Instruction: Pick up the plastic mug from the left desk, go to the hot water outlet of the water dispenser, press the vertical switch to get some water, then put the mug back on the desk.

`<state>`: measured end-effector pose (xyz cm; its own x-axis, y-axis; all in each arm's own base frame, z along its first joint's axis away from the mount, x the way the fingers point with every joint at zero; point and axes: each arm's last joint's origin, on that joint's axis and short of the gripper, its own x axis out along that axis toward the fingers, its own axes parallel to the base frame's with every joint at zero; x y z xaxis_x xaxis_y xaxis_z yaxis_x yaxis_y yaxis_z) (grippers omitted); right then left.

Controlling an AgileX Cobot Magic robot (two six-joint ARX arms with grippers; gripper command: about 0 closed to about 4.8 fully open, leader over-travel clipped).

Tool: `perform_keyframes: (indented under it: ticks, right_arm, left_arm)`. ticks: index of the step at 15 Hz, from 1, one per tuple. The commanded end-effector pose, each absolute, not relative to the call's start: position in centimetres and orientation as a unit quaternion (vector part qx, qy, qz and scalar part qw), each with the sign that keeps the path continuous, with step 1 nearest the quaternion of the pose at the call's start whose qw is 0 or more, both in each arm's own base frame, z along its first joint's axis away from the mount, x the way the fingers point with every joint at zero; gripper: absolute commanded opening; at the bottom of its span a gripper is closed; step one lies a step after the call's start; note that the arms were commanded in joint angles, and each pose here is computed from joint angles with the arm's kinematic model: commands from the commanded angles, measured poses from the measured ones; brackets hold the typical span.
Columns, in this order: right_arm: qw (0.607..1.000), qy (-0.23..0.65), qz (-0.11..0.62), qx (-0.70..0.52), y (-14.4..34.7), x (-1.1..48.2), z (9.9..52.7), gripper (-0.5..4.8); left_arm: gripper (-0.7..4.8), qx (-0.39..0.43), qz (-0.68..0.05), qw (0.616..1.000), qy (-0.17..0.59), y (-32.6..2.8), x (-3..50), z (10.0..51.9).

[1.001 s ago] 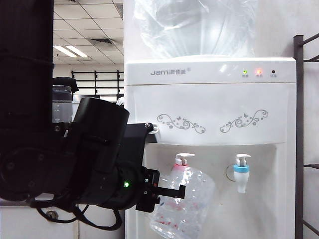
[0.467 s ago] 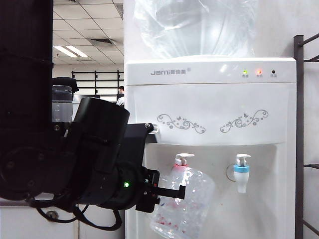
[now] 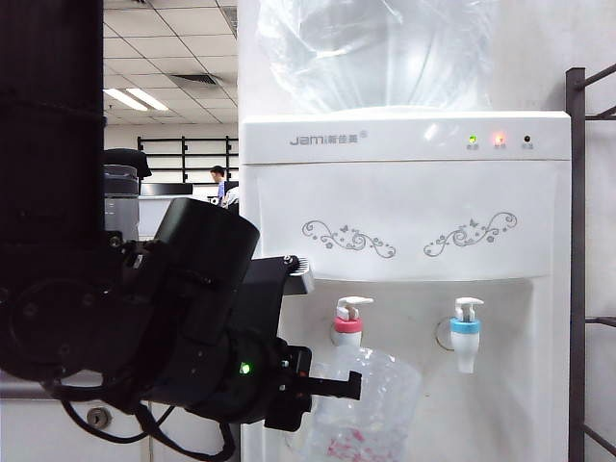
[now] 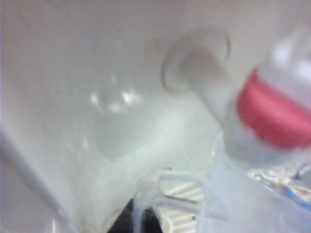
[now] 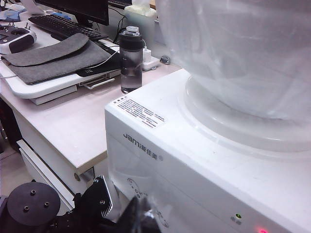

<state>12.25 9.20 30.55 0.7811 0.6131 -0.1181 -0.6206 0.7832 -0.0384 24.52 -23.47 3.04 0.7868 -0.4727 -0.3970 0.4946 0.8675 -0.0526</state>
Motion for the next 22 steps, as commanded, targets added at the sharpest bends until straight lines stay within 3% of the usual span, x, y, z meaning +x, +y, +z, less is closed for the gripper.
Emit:
perform_keyframes:
  ticks: [1, 17, 22]
  right_arm:
    - [0.944, 0.044, 0.326, -0.033, 9.2, 12.2, 30.7, -0.05]
    - [0.944, 0.044, 0.326, -0.033, 9.2, 12.2, 30.7, -0.05]
    - [0.944, 0.044, 0.326, -0.033, 9.2, 12.2, 30.7, -0.05]
  left_arm:
    - [-0.05, 0.006, -0.270, 0.945, 0.185, -23.9, 24.7, 3.8]
    - [-0.05, 0.006, -0.287, 0.931, 0.226, -23.5, 24.0, 3.0]
    - [-0.05, -0.021, -0.297, 0.939, 0.174, -23.0, 23.5, 3.8]
